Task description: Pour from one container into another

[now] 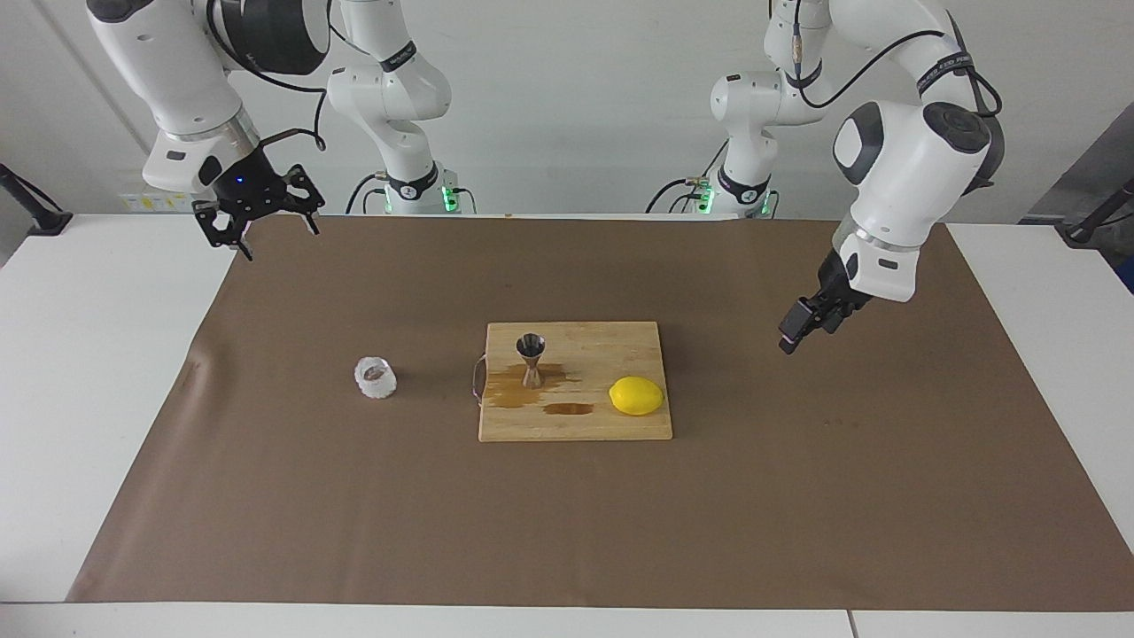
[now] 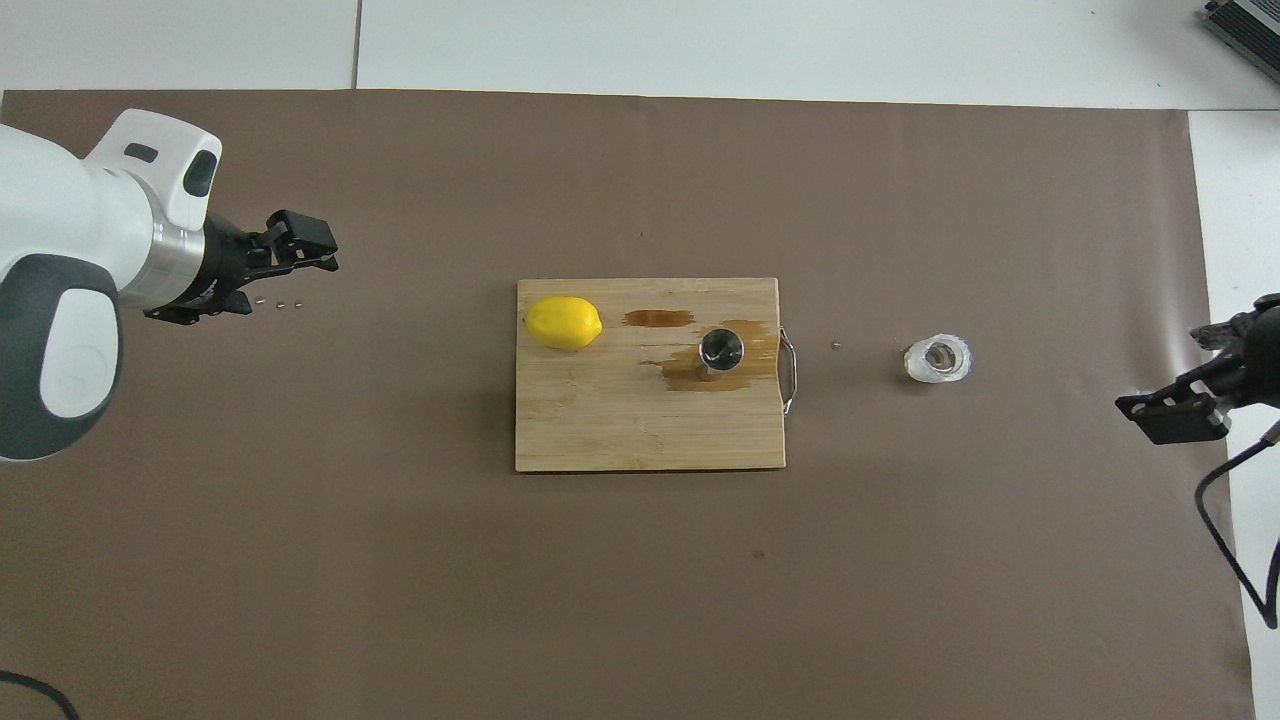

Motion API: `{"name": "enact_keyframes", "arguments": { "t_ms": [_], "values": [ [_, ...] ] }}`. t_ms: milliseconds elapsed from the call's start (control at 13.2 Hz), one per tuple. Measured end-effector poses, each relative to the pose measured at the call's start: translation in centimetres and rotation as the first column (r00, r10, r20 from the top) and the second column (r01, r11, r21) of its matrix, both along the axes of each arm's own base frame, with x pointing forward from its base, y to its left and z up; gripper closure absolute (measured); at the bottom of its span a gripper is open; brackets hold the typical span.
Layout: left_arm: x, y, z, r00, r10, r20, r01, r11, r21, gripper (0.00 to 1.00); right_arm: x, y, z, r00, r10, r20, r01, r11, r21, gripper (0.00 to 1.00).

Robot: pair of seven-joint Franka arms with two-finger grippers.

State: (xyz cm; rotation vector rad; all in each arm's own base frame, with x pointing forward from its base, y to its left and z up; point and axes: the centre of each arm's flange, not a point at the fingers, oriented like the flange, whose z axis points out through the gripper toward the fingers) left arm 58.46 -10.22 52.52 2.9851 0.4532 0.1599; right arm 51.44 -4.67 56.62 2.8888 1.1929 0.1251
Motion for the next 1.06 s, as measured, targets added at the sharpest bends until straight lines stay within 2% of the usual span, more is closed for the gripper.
{"name": "enact_keyframes", "arguments": {
  "t_ms": [76, 152, 380, 455, 607, 759, 835, 1063],
  "values": [
    [-0.3, 0.9, 0.7, 0.997, -0.074, 0.006, 0.074, 0.997, 0.029, 0.00, 0.1, 0.0, -1.3, 0.993, 0.112, 0.022, -0.112, 0.994, -0.013, 0.00],
    [-0.7, 1.6, 1.3, 0.990, -0.144, 0.004, 0.144, 0.988, 0.055, 0.00, 0.0, 0.0, -2.7, 0.978, 0.208, 0.022, -0.207, 0.978, -0.023, 0.00],
    [-1.8, 3.2, 2.9, 0.962, -0.271, -0.019, 0.271, 0.957, 0.104, 0.00, -0.5, 0.5, -7.5, 0.903, 0.429, -0.024, -0.429, 0.903, -0.010, 0.00],
    [-2.0, 4.0, 3.5, 0.956, -0.293, -0.019, 0.293, 0.950, 0.109, 0.00, -0.4, 0.7, -9.0, 0.873, 0.488, -0.012, -0.488, 0.873, 0.008, 0.00],
    [-2.1, 5.0, 6.2, 0.950, -0.311, -0.009, 0.310, 0.944, 0.115, 0.00, 0.6, 1.1, -13.1, 0.800, 0.598, 0.055, -0.600, 0.793, 0.103, 0.00],
    [-2.2, 5.3, 8.4, 0.948, -0.318, 0.005, 0.315, 0.941, 0.121, 0.00, 2.2, 0.1, -17.8, 0.727, 0.675, 0.121, -0.686, 0.714, 0.137, 0.00],
    [-2.4, 5.4, 8.8, 0.947, -0.321, 0.001, 0.318, 0.940, 0.121, 0.00, 2.7, -0.5, -19.6, 0.708, 0.694, 0.130, -0.706, 0.694, 0.140, 0.00],
    [-2.6, 5.8, 9.2, 0.948, -0.317, -0.009, 0.316, 0.941, 0.119, 0.00, 3.2, -0.8, -21.0, 0.689, 0.712, 0.135, -0.724, 0.674, 0.143, 0.00]
  ]
}}
